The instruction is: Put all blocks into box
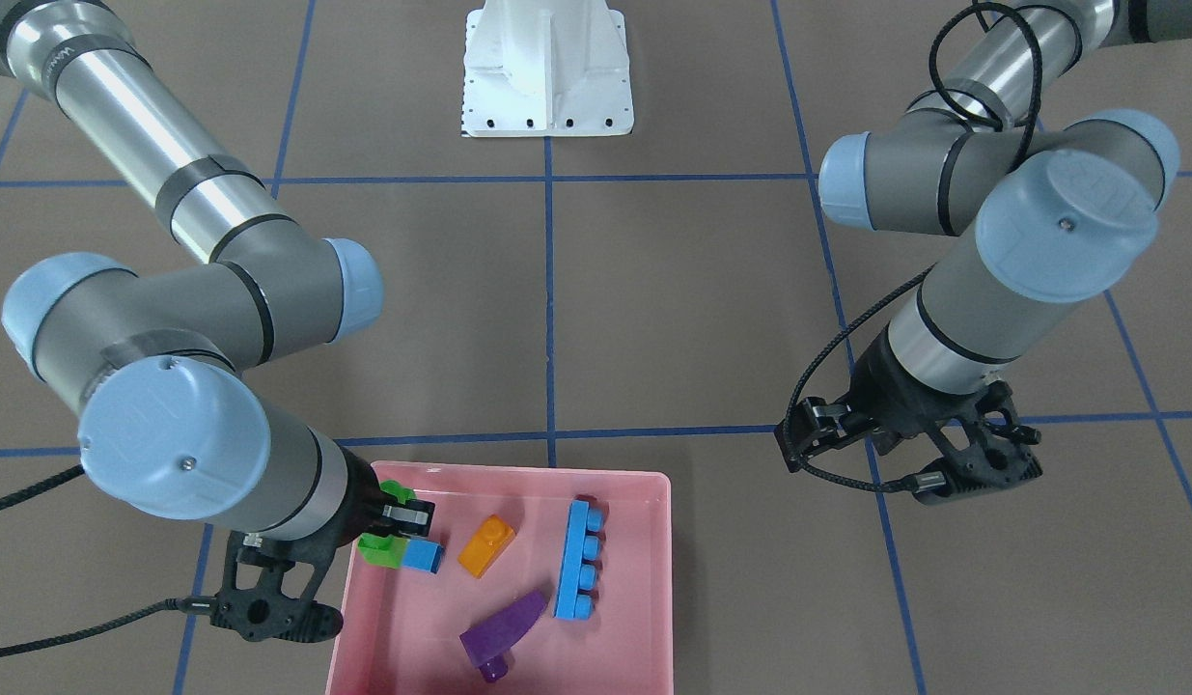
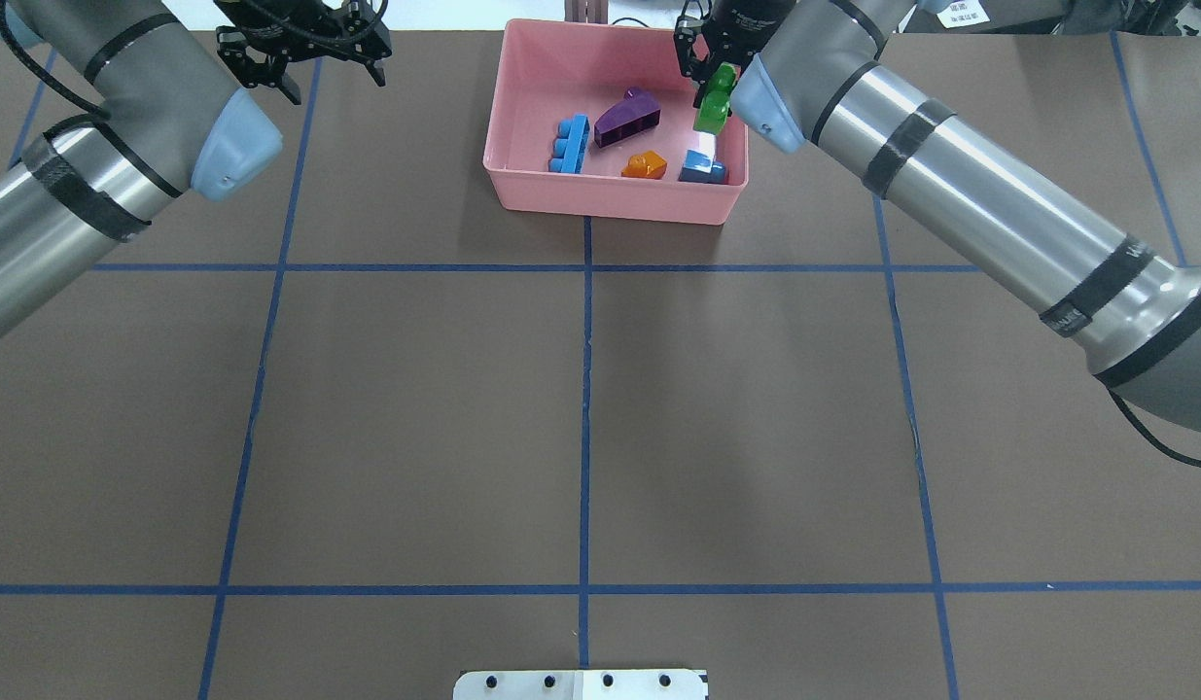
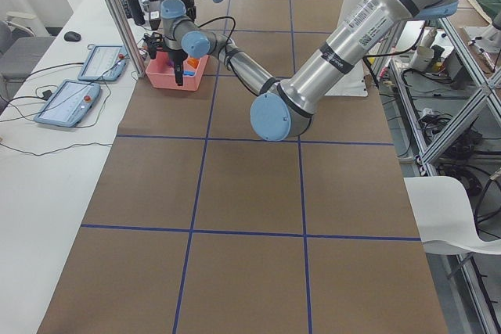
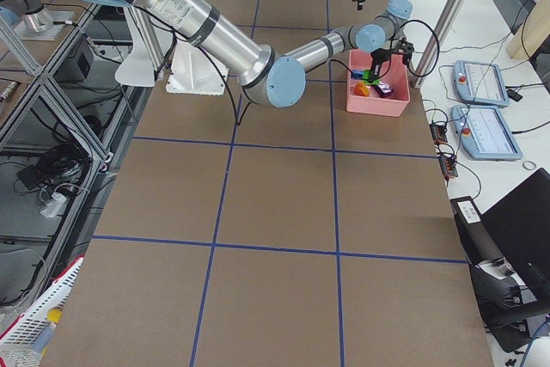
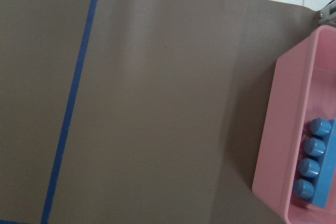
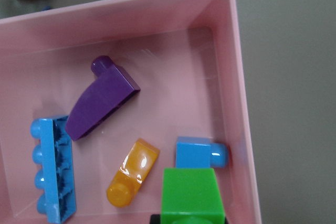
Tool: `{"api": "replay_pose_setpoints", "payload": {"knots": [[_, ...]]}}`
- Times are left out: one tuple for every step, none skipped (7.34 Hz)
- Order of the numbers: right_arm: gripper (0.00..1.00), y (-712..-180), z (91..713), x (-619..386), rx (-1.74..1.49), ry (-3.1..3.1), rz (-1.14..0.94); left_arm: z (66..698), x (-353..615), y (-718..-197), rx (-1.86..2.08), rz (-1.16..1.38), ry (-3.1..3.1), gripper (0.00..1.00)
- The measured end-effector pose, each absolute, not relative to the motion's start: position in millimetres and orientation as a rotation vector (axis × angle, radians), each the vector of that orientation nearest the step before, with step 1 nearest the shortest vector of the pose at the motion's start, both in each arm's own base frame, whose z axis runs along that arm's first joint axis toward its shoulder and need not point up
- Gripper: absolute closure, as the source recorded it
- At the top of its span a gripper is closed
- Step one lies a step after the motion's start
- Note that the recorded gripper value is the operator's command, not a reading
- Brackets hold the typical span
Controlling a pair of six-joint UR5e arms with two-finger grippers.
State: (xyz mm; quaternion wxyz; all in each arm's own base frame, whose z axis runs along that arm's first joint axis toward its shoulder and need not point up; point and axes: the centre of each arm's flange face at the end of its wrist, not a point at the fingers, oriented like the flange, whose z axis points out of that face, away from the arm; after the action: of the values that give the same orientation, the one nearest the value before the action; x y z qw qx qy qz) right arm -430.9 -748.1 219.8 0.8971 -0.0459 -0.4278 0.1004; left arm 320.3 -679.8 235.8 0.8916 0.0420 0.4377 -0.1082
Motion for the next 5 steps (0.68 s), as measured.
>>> {"api": "replay_pose_setpoints", "payload": {"knots": [[0.0,-753,220,-449,-0.072,-0.878,0.21,249,316,-672,0.087,-0.218,0.905,0.0],[0.0,-751,219,-463,-0.051,-0.868,0.208,270,307,-656,0.098,-0.187,0.897,0.0],[0.0,-750,210,-461,-0.034,-0.878,0.208,290,296,-642,0.116,-0.14,0.886,0.0],[0.0,-752,195,-433,-0.036,-0.912,0.214,302,285,-636,0.132,-0.111,0.877,0.0],[0.0,-748,198,-381,-0.059,-0.945,0.236,314,273,-634,0.146,-0.087,0.866,0.0]]}}
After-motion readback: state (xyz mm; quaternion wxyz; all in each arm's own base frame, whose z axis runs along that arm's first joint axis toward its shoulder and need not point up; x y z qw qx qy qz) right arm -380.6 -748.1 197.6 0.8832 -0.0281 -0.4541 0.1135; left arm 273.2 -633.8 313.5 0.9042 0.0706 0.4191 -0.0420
